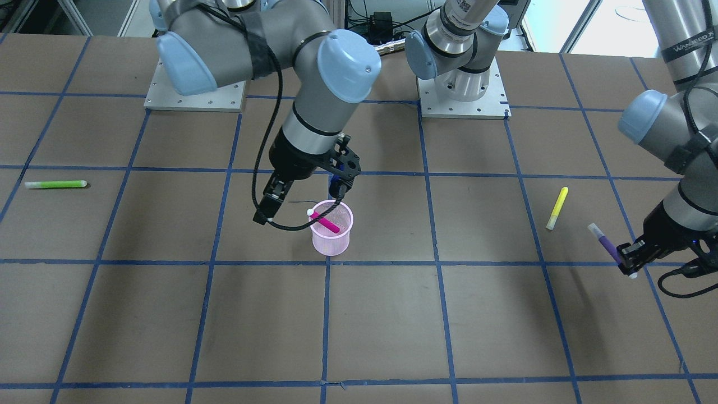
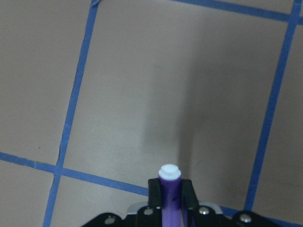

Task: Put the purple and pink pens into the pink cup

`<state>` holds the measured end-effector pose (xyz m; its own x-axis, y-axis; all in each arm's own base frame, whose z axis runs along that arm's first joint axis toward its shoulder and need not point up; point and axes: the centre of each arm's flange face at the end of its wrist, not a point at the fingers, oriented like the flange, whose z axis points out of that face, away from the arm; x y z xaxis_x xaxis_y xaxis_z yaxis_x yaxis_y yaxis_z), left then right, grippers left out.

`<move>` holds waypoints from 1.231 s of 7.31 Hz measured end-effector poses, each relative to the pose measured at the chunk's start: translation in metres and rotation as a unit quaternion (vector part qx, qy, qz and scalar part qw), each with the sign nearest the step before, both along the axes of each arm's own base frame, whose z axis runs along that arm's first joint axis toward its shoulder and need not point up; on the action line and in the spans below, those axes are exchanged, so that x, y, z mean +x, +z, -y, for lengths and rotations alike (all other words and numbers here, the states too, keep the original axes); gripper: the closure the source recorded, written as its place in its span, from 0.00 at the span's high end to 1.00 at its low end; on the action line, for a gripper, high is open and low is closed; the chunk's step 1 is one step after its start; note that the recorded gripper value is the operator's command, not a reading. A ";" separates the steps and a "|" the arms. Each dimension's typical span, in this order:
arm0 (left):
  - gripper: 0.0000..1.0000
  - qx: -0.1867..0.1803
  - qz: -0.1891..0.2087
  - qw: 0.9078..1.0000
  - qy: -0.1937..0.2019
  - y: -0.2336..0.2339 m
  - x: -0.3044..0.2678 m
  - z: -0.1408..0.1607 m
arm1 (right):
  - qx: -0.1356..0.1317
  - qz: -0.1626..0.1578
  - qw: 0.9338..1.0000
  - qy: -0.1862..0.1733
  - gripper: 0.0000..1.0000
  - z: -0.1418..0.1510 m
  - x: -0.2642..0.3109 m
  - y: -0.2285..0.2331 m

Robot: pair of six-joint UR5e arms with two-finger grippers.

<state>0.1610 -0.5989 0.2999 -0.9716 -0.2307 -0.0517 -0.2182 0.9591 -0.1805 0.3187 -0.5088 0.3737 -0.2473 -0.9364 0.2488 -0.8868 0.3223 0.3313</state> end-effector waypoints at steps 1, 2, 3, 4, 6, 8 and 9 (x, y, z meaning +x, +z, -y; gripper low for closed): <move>0.00 -0.020 0.001 1.000 0.001 0.015 -0.047 0.015 | -0.011 0.039 0.999 -0.036 1.00 0.009 -0.035 0.026; 0.00 -0.038 -0.004 0.999 0.011 0.028 -0.101 0.025 | -0.022 0.078 0.994 -0.071 1.00 0.016 -0.067 0.048; 0.00 -0.053 -0.016 0.998 0.024 0.038 -0.156 0.027 | -0.035 0.112 0.987 -0.107 1.00 0.021 -0.095 0.066; 0.00 -0.067 -0.030 0.997 0.038 0.047 -0.211 0.024 | -0.050 0.141 0.976 -0.156 1.00 0.023 -0.117 0.078; 0.00 -0.097 -0.060 0.992 0.059 0.056 -0.312 0.007 | -0.073 0.175 0.951 -0.245 1.00 0.023 -0.139 0.091; 0.00 -0.111 -0.064 0.988 0.088 0.046 -0.397 -0.019 | -0.083 0.194 0.917 -0.337 1.00 0.016 -0.149 0.098; 0.00 -0.117 -0.057 0.987 0.093 0.041 -0.429 -0.036 | -0.091 0.201 0.894 -0.389 1.00 0.012 -0.153 0.103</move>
